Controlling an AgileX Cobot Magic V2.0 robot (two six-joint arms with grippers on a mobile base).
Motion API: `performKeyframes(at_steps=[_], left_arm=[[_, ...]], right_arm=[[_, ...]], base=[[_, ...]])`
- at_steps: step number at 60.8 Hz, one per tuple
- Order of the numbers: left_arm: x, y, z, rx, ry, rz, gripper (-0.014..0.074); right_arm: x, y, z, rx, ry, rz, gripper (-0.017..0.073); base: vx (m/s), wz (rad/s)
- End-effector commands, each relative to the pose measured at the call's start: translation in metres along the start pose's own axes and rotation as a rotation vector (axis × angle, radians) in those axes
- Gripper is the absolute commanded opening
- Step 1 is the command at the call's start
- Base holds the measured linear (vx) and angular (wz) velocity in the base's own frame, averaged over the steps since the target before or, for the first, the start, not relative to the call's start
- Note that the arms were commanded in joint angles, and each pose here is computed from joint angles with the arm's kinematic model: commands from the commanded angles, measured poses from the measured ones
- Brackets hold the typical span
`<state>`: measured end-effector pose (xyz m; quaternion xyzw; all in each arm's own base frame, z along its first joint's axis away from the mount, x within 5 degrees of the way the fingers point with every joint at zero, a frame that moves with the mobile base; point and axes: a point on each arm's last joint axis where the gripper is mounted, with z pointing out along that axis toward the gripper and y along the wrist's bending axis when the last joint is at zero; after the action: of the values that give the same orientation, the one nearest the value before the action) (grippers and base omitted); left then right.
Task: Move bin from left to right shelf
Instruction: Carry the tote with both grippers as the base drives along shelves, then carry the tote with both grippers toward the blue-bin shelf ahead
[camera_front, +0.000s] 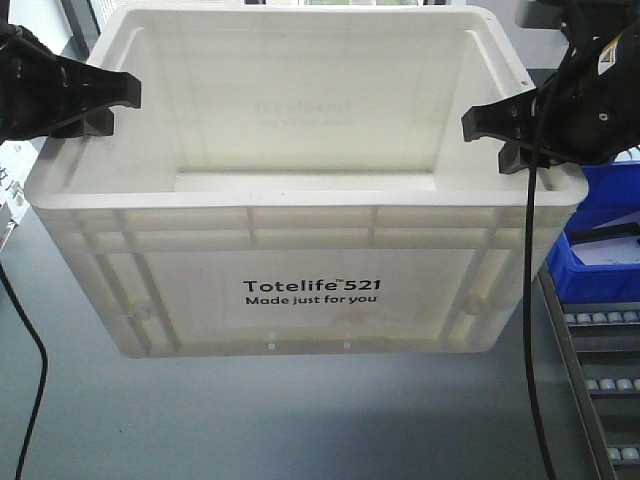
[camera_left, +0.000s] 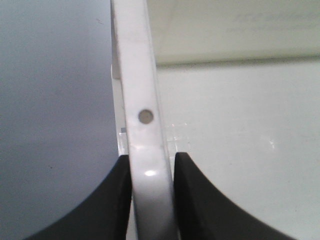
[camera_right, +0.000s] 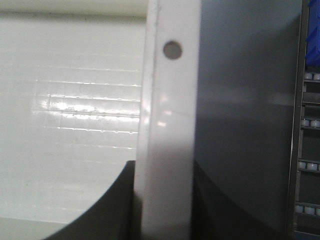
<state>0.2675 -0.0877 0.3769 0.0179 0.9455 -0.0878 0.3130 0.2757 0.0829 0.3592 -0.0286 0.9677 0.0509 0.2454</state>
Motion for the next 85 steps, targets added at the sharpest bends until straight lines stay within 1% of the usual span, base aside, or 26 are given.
performKeyframes(at_steps=[1,50,85], left_arm=[[-0.0156,-0.0006,-0.0271,0.01,-0.186,0.059,-0.0008],[-0.0156,-0.0006,-0.0271,0.01,-0.186,0.059,-0.0008],[-0.0156,-0.0006,-0.0271,0.01,-0.186,0.059,-0.0008]], right_arm=[[-0.0119,-0.0027,-0.0278,-0.003,-0.183,-0.027,0.0023],[-0.0119,-0.0027,-0.0278,-0.003,-0.183,-0.027,0.0023],[-0.0119,-0.0027,-0.0278,-0.003,-0.183,-0.027,0.0023]], base=[[0.13,-0.17],[0.15,-0.13],[0.18,0.03]])
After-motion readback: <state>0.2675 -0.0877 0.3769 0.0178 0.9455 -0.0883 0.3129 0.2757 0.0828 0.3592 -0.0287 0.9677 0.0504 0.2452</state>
